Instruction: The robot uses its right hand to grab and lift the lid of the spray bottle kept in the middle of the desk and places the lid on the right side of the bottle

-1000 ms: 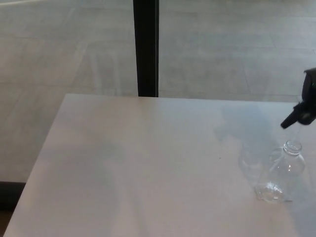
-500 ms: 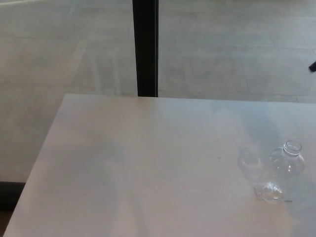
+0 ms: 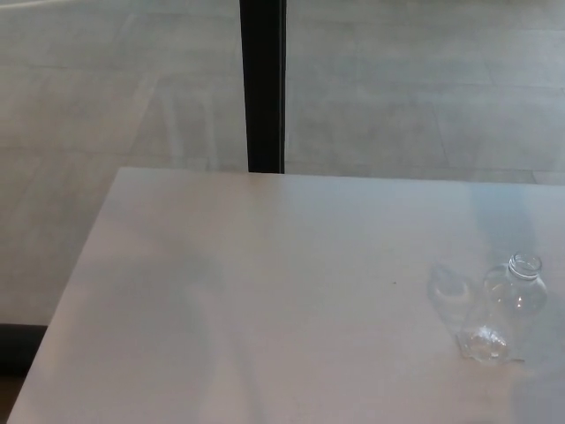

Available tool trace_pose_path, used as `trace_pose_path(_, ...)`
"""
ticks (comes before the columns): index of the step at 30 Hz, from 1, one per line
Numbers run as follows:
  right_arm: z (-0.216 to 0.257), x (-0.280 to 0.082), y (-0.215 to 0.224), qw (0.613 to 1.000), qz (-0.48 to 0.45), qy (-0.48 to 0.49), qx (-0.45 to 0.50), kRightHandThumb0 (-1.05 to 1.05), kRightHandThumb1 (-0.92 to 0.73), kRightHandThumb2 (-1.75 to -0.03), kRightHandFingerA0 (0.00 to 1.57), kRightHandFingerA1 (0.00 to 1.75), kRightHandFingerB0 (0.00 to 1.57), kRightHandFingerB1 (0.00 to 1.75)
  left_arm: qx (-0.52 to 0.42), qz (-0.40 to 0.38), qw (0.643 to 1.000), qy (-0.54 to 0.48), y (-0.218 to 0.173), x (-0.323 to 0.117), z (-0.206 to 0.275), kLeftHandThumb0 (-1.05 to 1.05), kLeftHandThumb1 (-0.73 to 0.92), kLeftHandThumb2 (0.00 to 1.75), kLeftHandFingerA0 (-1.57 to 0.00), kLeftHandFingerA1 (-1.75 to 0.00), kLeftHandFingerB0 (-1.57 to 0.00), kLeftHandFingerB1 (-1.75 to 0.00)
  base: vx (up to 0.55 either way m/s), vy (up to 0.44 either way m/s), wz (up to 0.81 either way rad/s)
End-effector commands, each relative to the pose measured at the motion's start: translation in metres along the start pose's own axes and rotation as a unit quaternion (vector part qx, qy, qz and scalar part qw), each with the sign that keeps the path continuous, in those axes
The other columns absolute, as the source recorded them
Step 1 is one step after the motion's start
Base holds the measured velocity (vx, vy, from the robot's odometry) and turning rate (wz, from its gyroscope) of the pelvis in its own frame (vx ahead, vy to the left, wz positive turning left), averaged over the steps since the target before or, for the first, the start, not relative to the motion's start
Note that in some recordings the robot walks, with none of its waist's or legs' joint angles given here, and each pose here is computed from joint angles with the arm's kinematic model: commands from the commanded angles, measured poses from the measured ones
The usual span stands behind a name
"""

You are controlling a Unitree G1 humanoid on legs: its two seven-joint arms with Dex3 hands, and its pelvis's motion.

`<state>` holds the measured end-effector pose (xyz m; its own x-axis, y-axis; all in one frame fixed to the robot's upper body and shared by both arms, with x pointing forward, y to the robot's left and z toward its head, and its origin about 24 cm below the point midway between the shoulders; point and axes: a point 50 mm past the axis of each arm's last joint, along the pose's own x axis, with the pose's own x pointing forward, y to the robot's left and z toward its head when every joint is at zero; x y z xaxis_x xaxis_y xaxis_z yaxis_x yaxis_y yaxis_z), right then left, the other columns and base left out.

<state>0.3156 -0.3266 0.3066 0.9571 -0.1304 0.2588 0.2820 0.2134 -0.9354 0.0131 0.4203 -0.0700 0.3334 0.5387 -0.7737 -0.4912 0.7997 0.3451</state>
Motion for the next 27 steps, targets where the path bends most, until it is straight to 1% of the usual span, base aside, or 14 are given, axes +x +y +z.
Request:
trace_pose_path(1, -0.028, -0.01, 0.034, 0.998, 0.017, 0.026, 0.046, -0.29, -0.63, -0.74, 0.87, 1.7, 0.76, 1.37, 0.003, 0.008, 1.0, -0.017, 0.008, -0.002, 0.007, -0.75, 0.85, 0.66, -0.57, -0.52, -0.41, -0.41, 0.0, 0.0, 0.0)
trace_pose_path(3, -0.03, -0.017, 0.054, 0.999, 0.029, 0.023, 0.031, -0.32, -0.61, -0.79, 0.92, 1.67, 0.83, 1.33, -0.001, 0.009, 1.0, -0.015, 0.008, -0.001, 0.007, -0.76, 0.84, 0.66, -0.57, -0.5, -0.41, -0.4, 0.0, 0.0, 0.0)
trace_pose_path(7, -0.035, -0.035, 0.095, 0.998, 0.061, 0.02, -0.014, -0.3, -0.67, -0.72, 0.9, 1.71, 0.79, 1.31, 0.003, -0.001, 1.0, -0.015, 0.006, -0.001, 0.007, -0.77, 0.85, 0.65, -0.56, -0.54, -0.41, -0.41, 0.0, 0.0, 0.0)
trace_pose_path(8, -0.038, -0.05, 0.131, 0.995, 0.08, 0.017, -0.049, -0.33, -0.64, -0.84, 0.93, 1.64, 0.91, 0.95, 0.002, -0.003, 1.0, -0.017, 0.004, -0.001, 0.007, -0.76, 0.85, 0.65, -0.56, -0.53, -0.4, -0.41, 0.0, 0.0, 0.0)
trace_pose_path(10, -0.037, -0.055, 0.14, 0.994, 0.089, 0.01, -0.064, -0.32, -0.64, -0.82, 0.94, 1.64, 0.92, 0.87, -0.007, -0.006, 1.0, -0.016, 0.003, 0.0, 0.006, -0.76, 0.85, 0.65, -0.55, -0.54, -0.39, -0.42, 0.0, 0.0, 0.0)
trace_pose_path(11, -0.038, -0.061, 0.155, 0.992, 0.1, 0.004, -0.082, -0.35, -0.65, -0.82, 0.94, 1.61, 0.91, 0.79, -0.008, -0.006, 1.0, -0.018, 0.002, 0.0, 0.006, -0.74, 0.67, 1.06, -0.48, -0.63, -0.32, -0.53, 0.0, 0.0, 0.0)
trace_pose_path(13, -0.037, -0.061, 0.157, 0.991, 0.099, 0.002, -0.084, -0.35, -0.65, -0.82, 0.94, 1.61, 0.91, 0.79, -0.009, -0.006, 1.0, -0.019, 0.003, 0.0, 0.006, -0.74, 0.67, 1.06, -0.48, -0.63, -0.32, -0.53, 0.0, 0.0, 0.0)
trace_pose_path(14, -0.039, -0.067, 0.17, 0.989, 0.107, 0.001, -0.101, -0.35, -0.66, -0.8, 0.92, 1.62, 0.88, 0.85, -0.012, -0.003, 1.0, -0.016, 0.003, 0.0, 0.006, -0.77, 0.85, 0.65, -0.55, -0.53, -0.4, -0.41, 0.0, 0.0, 0.0)
trace_pose_path(17, -0.042, -0.073, 0.183, 0.987, 0.113, 0.003, -0.116, -0.33, -0.68, -0.86, 0.9, 1.64, 0.83, 1.0, -0.011, 0.0, 1.0, -0.016, 0.003, 0.0, 0.006, -0.77, 0.84, 0.65, -0.55, -0.55, -0.41, -0.42, 0.0, 0.0, 0.0)
trace_pose_path(20, -0.048, -0.082, 0.197, 0.984, 0.11, 0.005, -0.142, -0.33, -0.69, -0.7, 0.92, 1.64, 0.86, 0.77, -0.016, -0.003, 1.0, -0.012, 0.002, 0.0, 0.004, -0.77, 0.84, 0.65, -0.54, -0.52, -0.41, -0.41, 0.0, 0.0, 0.0)
trace_pose_path(21, -0.051, -0.085, 0.202, 0.982, 0.11, 0.007, -0.151, -0.33, -0.69, -0.7, 0.92, 1.64, 0.86, 0.77, -0.013, -0.003, 1.0, -0.011, 0.001, 0.0, 0.002, -0.77, 0.84, 0.65, -0.54, -0.52, -0.41, -0.41, 0.0, 0.0, 0.0)
trace_pose_path(23, -0.055, -0.09, 0.211, 0.981, 0.117, 0.013, -0.157, -0.33, -0.69, -0.69, 0.89, 1.65, 0.82, 0.93, -0.008, -0.001, 1.0, -0.01, 0.001, 0.0, 0.002, -0.77, 0.84, 0.65, -0.56, -0.51, -0.41, -0.41, 0.0, 0.0, 0.0)
trace_pose_path(24, -0.056, -0.091, 0.211, 0.979, 0.124, 0.014, -0.16, -0.34, -0.69, -0.65, 0.91, 1.59, 0.85, 0.81, -0.01, -0.002, 1.0, -0.011, 0.001, -0.001, 0.001, -0.77, 0.84, 0.65, -0.56, -0.52, -0.41, -0.41, 0.0, 0.0, 0.0)
trace_pose_path(27, -0.053, -0.091, 0.211, 0.98, 0.125, 0.01, -0.154, -0.39, -0.68, -0.61, 0.93, 1.55, 0.86, 0.64, -0.005, 0.001, 1.0, -0.011, 0.001, 0.0, 0.001, -0.75, 0.85, 0.65, -0.57, -0.52, -0.41, -0.41, 0.0, 0.0, 0.0)
